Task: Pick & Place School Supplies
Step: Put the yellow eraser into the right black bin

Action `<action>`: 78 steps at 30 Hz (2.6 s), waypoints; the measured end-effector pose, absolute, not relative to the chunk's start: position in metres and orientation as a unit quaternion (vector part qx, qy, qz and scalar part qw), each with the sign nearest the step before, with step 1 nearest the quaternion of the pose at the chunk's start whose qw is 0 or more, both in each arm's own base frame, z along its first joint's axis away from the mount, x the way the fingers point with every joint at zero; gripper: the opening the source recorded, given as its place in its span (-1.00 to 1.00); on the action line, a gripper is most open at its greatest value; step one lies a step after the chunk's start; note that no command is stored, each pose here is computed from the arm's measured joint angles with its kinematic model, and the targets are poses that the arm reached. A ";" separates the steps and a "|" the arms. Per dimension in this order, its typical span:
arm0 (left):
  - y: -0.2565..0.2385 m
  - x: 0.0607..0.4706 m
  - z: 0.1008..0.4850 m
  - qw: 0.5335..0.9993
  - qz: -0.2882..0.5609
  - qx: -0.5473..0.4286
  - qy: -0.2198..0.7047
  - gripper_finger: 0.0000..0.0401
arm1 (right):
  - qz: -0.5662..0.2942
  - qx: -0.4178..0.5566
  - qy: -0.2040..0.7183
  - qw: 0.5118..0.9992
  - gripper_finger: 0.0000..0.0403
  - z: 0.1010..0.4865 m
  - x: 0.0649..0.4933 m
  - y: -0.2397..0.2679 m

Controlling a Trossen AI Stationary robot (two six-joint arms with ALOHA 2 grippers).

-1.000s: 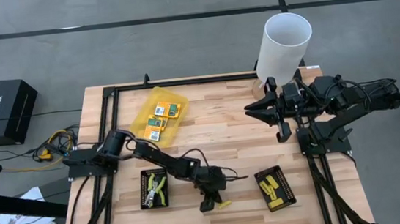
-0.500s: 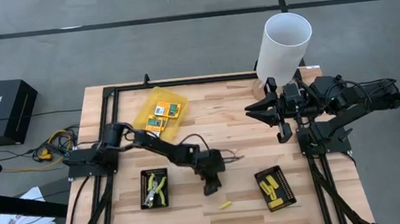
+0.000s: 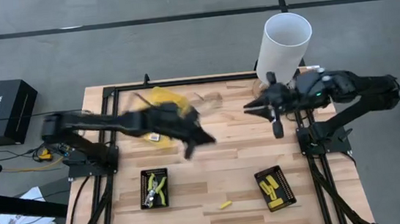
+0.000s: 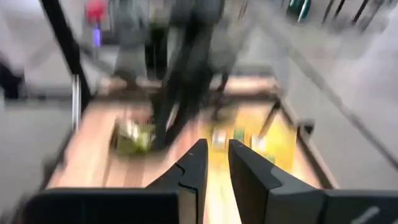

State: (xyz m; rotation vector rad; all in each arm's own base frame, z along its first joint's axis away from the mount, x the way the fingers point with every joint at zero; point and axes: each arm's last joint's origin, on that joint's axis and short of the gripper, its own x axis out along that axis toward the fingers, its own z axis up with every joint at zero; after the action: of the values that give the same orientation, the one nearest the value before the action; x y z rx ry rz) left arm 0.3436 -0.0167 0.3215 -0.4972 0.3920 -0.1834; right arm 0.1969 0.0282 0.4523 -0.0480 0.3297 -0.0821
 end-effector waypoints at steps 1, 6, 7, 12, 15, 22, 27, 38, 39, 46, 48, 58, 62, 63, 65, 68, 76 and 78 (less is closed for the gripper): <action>-0.012 0.331 0.338 0.955 -0.073 -0.235 0.167 -0.86 | -0.037 -0.029 0.192 0.980 -0.72 0.452 0.200 0.029; 0.007 0.260 0.398 0.975 0.009 -0.211 0.076 -0.71 | 0.019 0.001 0.328 0.944 -0.72 0.430 0.217 0.041; 0.009 0.245 0.410 0.977 0.024 -0.205 0.049 -0.67 | 0.035 0.010 0.352 0.935 -0.72 0.423 0.225 0.045; 0.010 0.183 0.437 0.979 0.084 -0.185 -0.009 -0.49 | 0.106 0.005 0.454 0.885 -0.61 0.383 0.265 0.066; 0.009 0.158 0.441 0.977 0.103 -0.186 -0.012 -0.41 | 0.134 -0.022 0.500 0.855 -0.44 0.353 0.292 0.080; 0.005 0.140 0.431 0.972 0.109 -0.202 0.046 -0.36 | 0.190 -0.069 0.563 0.801 0.03 0.282 0.343 0.110; 0.003 0.146 0.418 0.968 0.116 -0.193 0.111 -0.38 | 0.234 -0.052 0.576 0.781 0.16 0.238 0.367 0.129; 0.003 0.148 0.407 0.961 0.125 -0.182 0.168 -0.37 | 0.240 -0.021 0.592 0.769 0.02 0.192 0.382 0.162; 0.003 0.148 0.407 0.961 0.125 -0.182 0.166 -0.37 | 0.243 -0.016 0.592 0.768 0.01 0.188 0.383 0.165; 0.003 0.148 0.407 0.961 0.125 -0.181 0.167 -0.37 | 0.248 -0.016 0.604 0.757 0.03 0.170 0.383 0.178; 0.003 0.149 0.407 0.961 0.125 -0.181 0.168 -0.37 | 0.248 -0.016 0.605 0.756 0.03 0.168 0.383 0.181; 0.003 0.149 0.407 0.961 0.125 -0.181 0.168 -0.37 | 0.229 0.015 0.596 0.770 -0.02 0.149 0.381 0.177; 0.003 0.149 0.407 0.961 0.125 -0.181 0.168 -0.37 | 0.223 0.020 0.595 0.772 -0.03 0.142 0.380 0.172; 0.003 0.149 0.407 0.961 0.125 -0.181 0.168 -0.37 | 0.221 0.022 0.597 0.771 -0.03 0.141 0.380 0.171; 0.003 0.149 0.407 0.960 0.125 -0.183 0.168 -0.37 | 0.220 0.022 0.597 0.771 -0.03 0.139 0.379 0.170; 0.003 0.149 0.407 0.960 0.126 -0.185 0.167 -0.37 | 0.221 0.023 0.593 0.774 -0.03 0.136 0.379 0.170; 0.003 0.151 0.406 0.959 0.126 -0.186 0.170 -0.37 | 0.219 0.038 0.581 0.783 -0.11 0.129 0.378 0.166; 0.002 0.151 0.406 0.959 0.120 -0.188 0.174 -0.37 | 0.217 0.037 0.581 0.783 -0.15 0.129 0.378 0.165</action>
State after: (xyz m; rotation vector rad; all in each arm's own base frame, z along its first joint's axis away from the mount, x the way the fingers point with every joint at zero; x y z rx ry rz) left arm 0.1514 0.0021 0.4060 -0.3802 0.3518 0.2425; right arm 0.3784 0.1653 0.1291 0.0809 1.2541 0.4690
